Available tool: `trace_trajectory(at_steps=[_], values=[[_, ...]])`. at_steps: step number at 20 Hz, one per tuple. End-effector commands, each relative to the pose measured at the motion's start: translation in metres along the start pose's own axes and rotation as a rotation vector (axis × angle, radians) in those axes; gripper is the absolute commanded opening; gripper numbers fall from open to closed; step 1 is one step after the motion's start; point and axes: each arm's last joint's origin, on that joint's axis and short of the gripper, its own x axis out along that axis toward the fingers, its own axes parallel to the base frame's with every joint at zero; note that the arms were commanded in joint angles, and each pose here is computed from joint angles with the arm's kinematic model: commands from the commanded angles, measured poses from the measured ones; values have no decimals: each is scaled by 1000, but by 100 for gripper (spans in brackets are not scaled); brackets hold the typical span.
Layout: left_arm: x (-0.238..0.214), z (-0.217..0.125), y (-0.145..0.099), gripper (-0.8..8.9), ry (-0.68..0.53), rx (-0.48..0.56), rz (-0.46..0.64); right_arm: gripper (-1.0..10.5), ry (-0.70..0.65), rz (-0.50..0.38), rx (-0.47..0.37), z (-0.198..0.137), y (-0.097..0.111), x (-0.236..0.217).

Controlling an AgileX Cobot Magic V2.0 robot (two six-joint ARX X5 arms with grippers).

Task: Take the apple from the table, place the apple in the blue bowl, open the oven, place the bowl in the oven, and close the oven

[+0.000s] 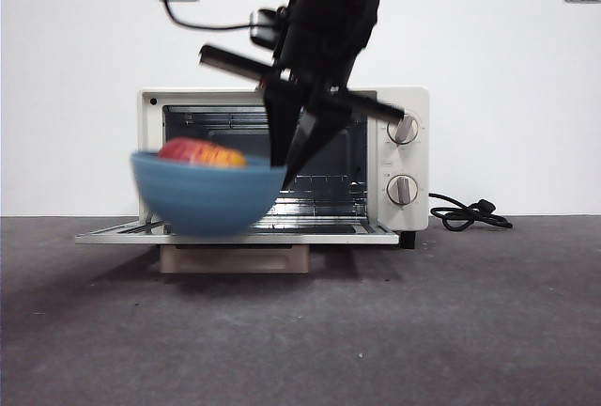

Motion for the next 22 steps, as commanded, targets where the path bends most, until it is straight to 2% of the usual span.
trace_trajectory(at_steps=[1, 6, 13, 17, 22], values=[[2, 0, 0, -5, -4, 14, 2, -12, -93, 19, 37, 20, -2, -23], [2, 1, 0, -5, -20, 15, -4, -13, -150, 3, 97, 46, -26, -43], [3, 6, -1, -5, -58, 20, -8, -12, -84, -42, 152, 77, -48, -15], [4, 7, -1, -5, -51, 19, -7, -12, -76, -43, 233, 93, -62, -5], [4, 7, -1, -5, -51, 22, -7, -12, -82, -43, 332, 97, -76, -6]])
